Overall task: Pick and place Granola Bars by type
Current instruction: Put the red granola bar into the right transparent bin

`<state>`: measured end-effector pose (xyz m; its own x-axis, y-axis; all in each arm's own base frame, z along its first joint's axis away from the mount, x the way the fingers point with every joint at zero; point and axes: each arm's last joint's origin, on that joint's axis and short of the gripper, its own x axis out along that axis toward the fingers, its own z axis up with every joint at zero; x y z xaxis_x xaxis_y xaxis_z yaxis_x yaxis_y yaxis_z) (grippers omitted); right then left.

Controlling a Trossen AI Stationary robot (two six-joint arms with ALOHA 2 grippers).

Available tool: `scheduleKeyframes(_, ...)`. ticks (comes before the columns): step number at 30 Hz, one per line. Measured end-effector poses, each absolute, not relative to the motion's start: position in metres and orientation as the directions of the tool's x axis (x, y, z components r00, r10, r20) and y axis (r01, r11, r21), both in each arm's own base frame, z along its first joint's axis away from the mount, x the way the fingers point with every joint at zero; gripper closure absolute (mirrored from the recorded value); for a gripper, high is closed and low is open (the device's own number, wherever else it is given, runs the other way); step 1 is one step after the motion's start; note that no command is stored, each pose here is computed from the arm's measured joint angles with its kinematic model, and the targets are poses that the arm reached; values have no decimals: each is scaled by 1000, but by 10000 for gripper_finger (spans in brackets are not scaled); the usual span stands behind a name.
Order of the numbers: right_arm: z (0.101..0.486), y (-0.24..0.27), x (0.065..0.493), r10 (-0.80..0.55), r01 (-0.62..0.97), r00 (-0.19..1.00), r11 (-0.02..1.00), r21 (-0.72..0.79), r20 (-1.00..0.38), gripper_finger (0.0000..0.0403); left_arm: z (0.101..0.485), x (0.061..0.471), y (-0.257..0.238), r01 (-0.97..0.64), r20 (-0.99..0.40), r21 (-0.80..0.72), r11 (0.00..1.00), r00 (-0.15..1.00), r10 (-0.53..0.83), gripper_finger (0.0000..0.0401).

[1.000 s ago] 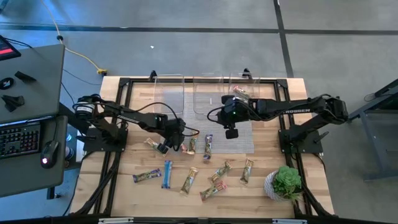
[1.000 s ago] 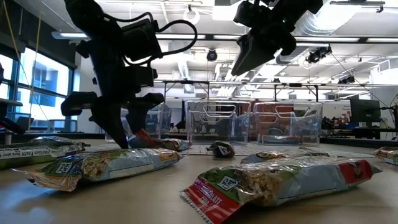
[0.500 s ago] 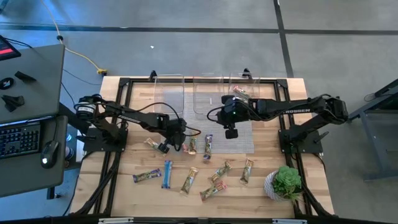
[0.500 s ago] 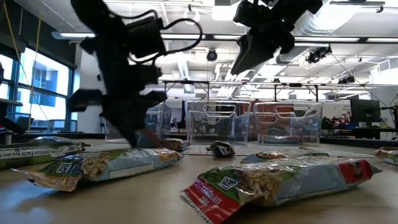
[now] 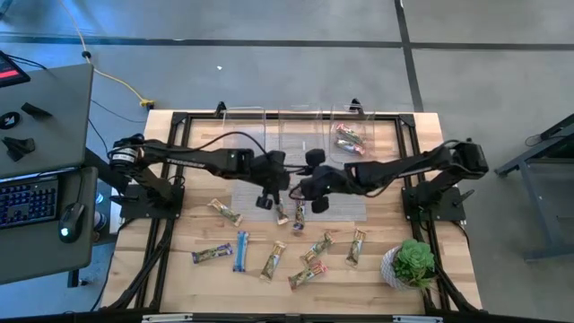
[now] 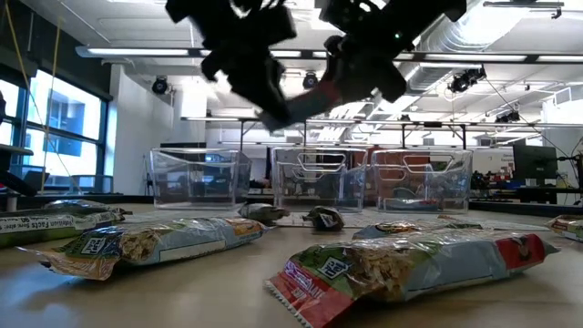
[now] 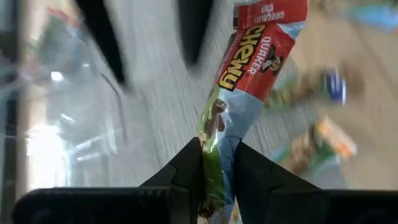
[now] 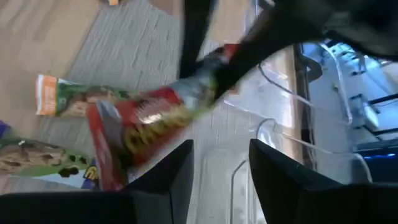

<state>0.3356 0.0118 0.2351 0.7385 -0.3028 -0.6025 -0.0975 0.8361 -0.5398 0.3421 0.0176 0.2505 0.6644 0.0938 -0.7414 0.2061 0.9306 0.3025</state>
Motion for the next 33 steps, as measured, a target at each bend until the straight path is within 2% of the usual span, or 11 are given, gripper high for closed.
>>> scheduleKeyframes(6, 234, 24, 334, -309, -127, 736, 811, -571, -603, 265, 258, 344, 18, 147, -731, 279, 949, 673, 111, 332)
scheduleKeyframes(14, 234, 36, 331, -398, -93, 713, 762, -641, -577, 265, 252, 337, 19, 100, -794, 238, 966, 593, 134, 332)
scheduleKeyframes(21, 233, 42, 331, -267, -156, 739, 825, -542, -618, 265, 253, 337, 21, 29, -778, 284, 958, 592, 212, 332)
scheduleKeyframes(28, 235, 42, 333, -274, -87, 754, 859, -504, -597, 265, 255, 339, 21, 16, -759, 290, 957, 612, 220, 332)
scheduleKeyframes(33, 237, 40, 334, -292, -65, 763, 853, -517, -577, 265, 259, 344, 20, 4, -719, 252, 968, 670, 185, 332)
